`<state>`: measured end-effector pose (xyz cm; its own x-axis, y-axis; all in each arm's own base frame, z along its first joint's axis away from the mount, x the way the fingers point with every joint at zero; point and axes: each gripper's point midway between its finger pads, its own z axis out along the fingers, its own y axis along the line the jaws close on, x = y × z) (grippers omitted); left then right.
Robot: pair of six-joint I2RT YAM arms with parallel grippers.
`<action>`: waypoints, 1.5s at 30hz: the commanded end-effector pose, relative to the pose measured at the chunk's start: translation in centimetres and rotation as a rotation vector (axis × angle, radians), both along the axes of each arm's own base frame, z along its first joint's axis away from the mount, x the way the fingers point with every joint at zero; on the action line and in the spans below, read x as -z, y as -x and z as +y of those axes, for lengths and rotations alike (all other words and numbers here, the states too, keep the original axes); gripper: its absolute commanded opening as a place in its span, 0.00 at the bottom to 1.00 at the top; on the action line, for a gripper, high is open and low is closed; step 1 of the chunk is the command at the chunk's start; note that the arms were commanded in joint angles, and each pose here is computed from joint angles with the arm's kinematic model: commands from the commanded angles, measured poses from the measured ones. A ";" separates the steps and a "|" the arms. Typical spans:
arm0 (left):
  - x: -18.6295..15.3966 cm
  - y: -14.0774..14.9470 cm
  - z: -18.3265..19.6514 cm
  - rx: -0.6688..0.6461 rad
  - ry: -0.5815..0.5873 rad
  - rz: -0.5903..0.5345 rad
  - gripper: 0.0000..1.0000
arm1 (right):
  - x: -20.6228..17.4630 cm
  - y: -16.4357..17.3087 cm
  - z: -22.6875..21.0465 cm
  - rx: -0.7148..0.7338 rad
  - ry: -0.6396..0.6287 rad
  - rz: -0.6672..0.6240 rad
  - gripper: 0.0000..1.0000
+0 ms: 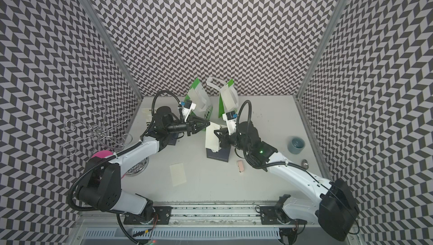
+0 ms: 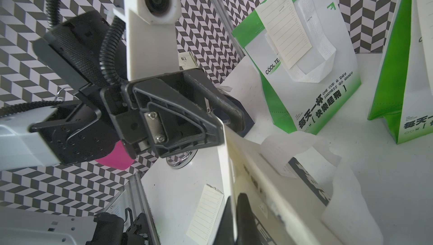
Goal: Staple the receipts to the bags
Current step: Hold the receipt from the takeout bag.
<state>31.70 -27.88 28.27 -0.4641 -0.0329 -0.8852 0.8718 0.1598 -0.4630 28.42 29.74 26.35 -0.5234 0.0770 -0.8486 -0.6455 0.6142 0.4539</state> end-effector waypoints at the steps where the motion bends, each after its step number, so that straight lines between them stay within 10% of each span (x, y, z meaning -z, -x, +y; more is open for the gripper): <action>1: -1.9 0.0 -0.1 -0.004 0.009 -0.069 0.15 | -1.5 -0.6 0.2 0.012 -0.017 -0.048 0.00; 11: -2.1 0.3 -0.2 -0.005 0.001 -0.090 0.00 | -1.5 -1.3 -0.8 0.075 -0.001 -0.077 0.00; 16: -2.2 0.3 -0.2 -0.001 0.004 -0.088 0.37 | -2.6 -0.8 -0.7 0.035 0.025 -0.118 0.00; 28: -2.7 1.2 -0.9 0.060 0.033 -0.098 0.55 | -1.8 -0.1 -1.5 -0.065 0.065 -0.099 0.00; 45: -1.7 0.9 -1.3 0.060 -0.001 -0.082 0.41 | -1.4 -0.3 -0.9 -0.097 0.077 -0.101 0.00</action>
<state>30.80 -28.80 28.91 -0.4284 -0.0066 -0.9036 0.8964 0.1229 -0.4259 28.39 28.61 26.37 -0.4806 -0.0428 -0.8759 -0.7201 0.5893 0.3663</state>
